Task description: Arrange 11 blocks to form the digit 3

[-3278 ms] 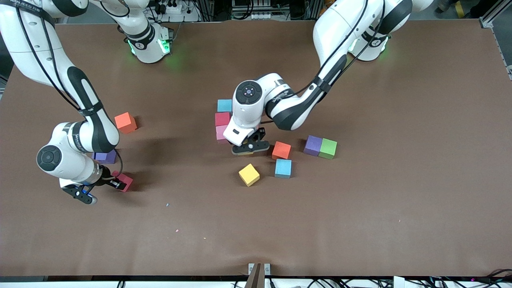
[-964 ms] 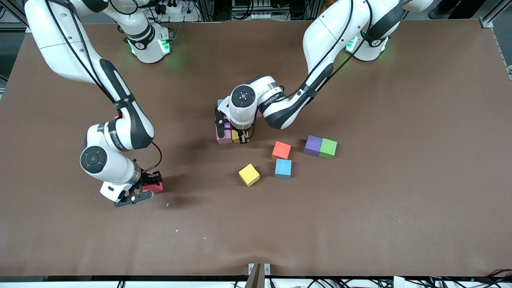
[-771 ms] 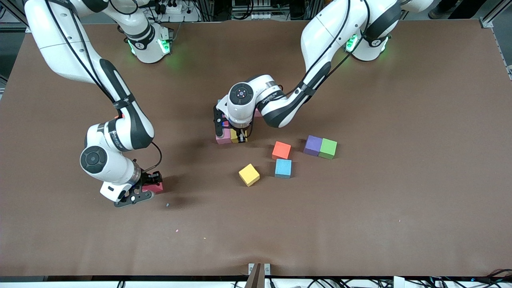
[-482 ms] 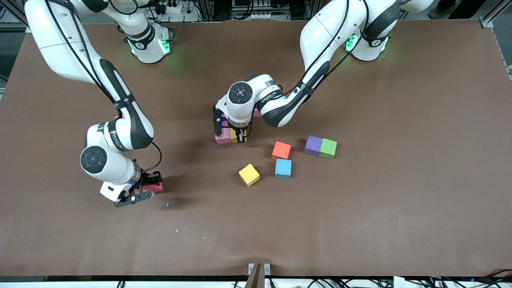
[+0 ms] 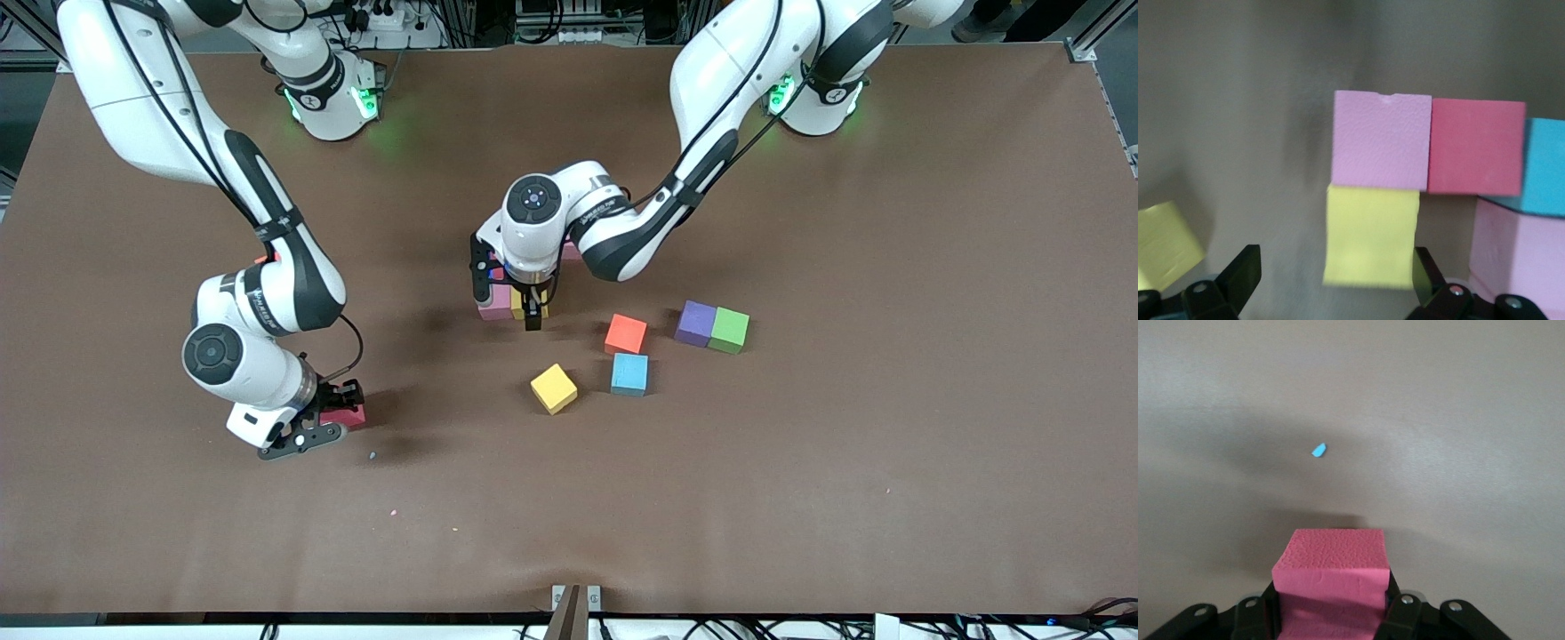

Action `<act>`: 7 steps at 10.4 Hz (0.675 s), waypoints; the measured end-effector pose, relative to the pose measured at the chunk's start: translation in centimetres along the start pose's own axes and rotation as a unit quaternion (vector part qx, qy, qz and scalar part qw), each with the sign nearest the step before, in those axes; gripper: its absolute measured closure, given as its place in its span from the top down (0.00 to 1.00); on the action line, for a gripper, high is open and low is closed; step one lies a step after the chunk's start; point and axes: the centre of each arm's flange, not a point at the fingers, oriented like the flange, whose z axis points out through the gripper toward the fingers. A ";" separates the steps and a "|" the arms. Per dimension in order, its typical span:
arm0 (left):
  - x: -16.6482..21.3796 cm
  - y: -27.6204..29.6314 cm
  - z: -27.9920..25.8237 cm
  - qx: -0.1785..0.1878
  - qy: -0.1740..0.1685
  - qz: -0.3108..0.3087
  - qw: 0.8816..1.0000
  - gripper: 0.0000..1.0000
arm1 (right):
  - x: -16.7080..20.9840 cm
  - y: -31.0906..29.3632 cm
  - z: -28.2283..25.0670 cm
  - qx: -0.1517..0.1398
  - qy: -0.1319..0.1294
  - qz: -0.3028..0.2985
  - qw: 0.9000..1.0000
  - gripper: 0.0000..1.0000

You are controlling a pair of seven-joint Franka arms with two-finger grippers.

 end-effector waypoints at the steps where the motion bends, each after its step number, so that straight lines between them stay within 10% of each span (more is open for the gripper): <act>1: -0.3 -0.3 -3.2 -0.009 -0.006 -0.013 1.000 1.00 | 0.1 -0.9 0.0 0.000 0.001 0.003 1.000 0.56; 7: -10.2 -10.1 -11.4 -0.025 -0.043 -0.152 0.987 1.00 | 0.2 -14.9 0.0 0.003 0.002 0.048 0.999 0.56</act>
